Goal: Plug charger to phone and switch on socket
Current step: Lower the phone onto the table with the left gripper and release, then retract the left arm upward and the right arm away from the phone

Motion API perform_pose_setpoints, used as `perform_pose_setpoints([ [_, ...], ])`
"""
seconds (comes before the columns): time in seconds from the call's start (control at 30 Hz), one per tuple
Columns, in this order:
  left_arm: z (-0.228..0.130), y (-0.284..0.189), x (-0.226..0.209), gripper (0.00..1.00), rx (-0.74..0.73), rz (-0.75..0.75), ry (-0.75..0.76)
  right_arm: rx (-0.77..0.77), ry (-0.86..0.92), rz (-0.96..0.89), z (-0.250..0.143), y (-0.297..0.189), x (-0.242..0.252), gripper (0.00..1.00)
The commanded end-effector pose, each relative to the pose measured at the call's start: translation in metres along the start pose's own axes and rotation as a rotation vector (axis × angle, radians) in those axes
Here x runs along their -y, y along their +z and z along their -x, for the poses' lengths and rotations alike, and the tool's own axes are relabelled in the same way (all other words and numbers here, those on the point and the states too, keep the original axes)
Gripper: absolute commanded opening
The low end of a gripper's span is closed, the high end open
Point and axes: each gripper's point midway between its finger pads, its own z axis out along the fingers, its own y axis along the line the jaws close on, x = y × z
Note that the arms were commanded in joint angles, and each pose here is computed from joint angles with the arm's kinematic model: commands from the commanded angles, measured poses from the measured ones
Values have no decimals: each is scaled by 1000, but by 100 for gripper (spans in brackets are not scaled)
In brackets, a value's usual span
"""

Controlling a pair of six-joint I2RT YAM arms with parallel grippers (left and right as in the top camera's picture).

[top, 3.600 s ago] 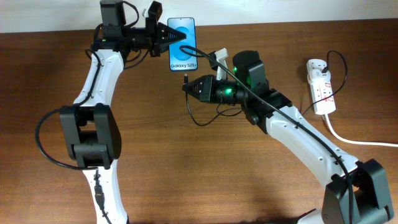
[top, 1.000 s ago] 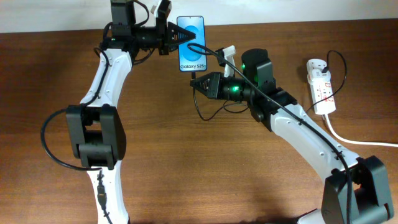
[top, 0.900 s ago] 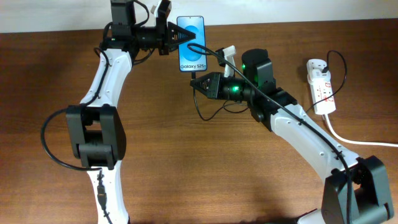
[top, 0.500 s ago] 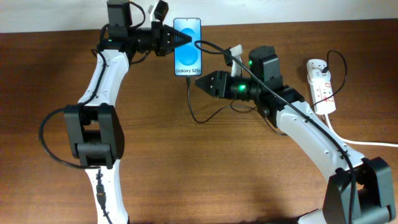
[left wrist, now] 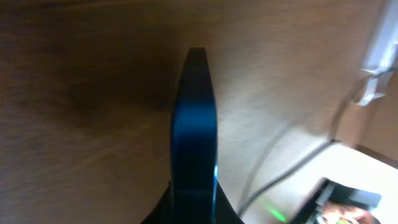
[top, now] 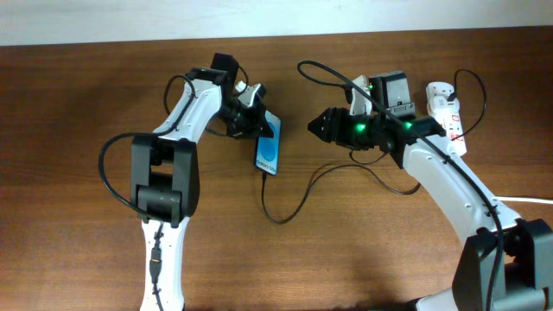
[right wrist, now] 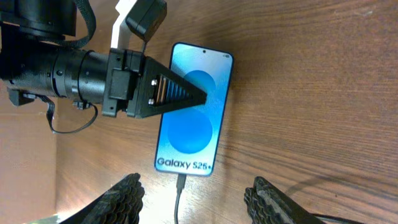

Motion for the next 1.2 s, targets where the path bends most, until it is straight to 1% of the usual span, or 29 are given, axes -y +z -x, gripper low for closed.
perform_pose_setpoints([
  [0.0,5,-5,-19,0,25,125,20,19,-16,-23,4,-4,2,59],
  [0.03,5,-4,-22,3,22,134,17,18,-16,-23,4,-4,2,59],
  [0.1,5,-3,-23,25,20,135,15,18,-16,-23,4,-4,2,59],
  [0.17,4,-3,-23,42,18,135,14,18,-16,-23,4,-4,2,59],
  [0.2,3,-3,-23,55,14,136,12,19,-16,-23,4,-4,2,63],
  [0.3,3,-3,-23,64,14,136,11,18,-15,-23,4,-4,2,64],
  [0.33,2,-5,-29,67,12,174,6,16,-14,-25,3,-4,3,64],
  [0.37,1,-12,-40,68,11,259,-11,14,-12,-26,3,-4,3,64],
  [0.4,3,-18,-45,68,17,306,-17,13,-13,-26,3,-4,3,64],
  [0.47,13,-44,-65,70,62,501,-20,12,-27,-26,2,-4,3,64],
  [0.5,18,-62,-77,72,85,622,-21,8,-43,-29,1,-4,4,64],
  [0.53,21,-79,-84,73,113,713,-44,15,-64,-27,2,-6,2,66],
  [0.57,24,-89,-82,73,127,743,-42,36,-71,-26,6,-14,-1,67],
  [0.6,28,-106,-73,72,151,757,-36,64,-95,-30,14,-29,-5,74],
  [0.63,37,-136,-54,72,207,751,-28,129,-90,-89,29,-69,-3,77],
  [0.7,46,-194,-27,71,330,736,-23,202,-60,-179,41,-128,9,79],
  [0.73,45,-244,-5,71,445,724,-9,269,-28,-221,48,-170,21,79],
  [0.77,41,-277,9,77,533,715,-3,336,18,-255,53,-200,34,80],
  [0.8,36,-302,18,91,602,709,2,402,66,-291,57,-228,51,84],
  [0.83,32,-321,22,100,657,707,2,465,113,-323,59,-254,69,90],
  [0.87,26,-336,24,100,688,708,-7,528,170,-352,59,-282,91,91],
  [0.93,25,-341,18,99,692,713,-23,624,269,-414,58,-322,128,93],
  [0.97,25,-342,17,99,691,714,-24,714,315,-420,57,-356,149,94],
  [1.03,25,-341,17,99,691,714,-24,787,363,-437,56,-382,169,94],
  [1.07,25,-341,17,99,691,714,-24,805,395,-453,56,-390,187,94],
  [1.17,25,-341,17,99,691,714,-24,746,472,-440,66,-368,245,94],
])
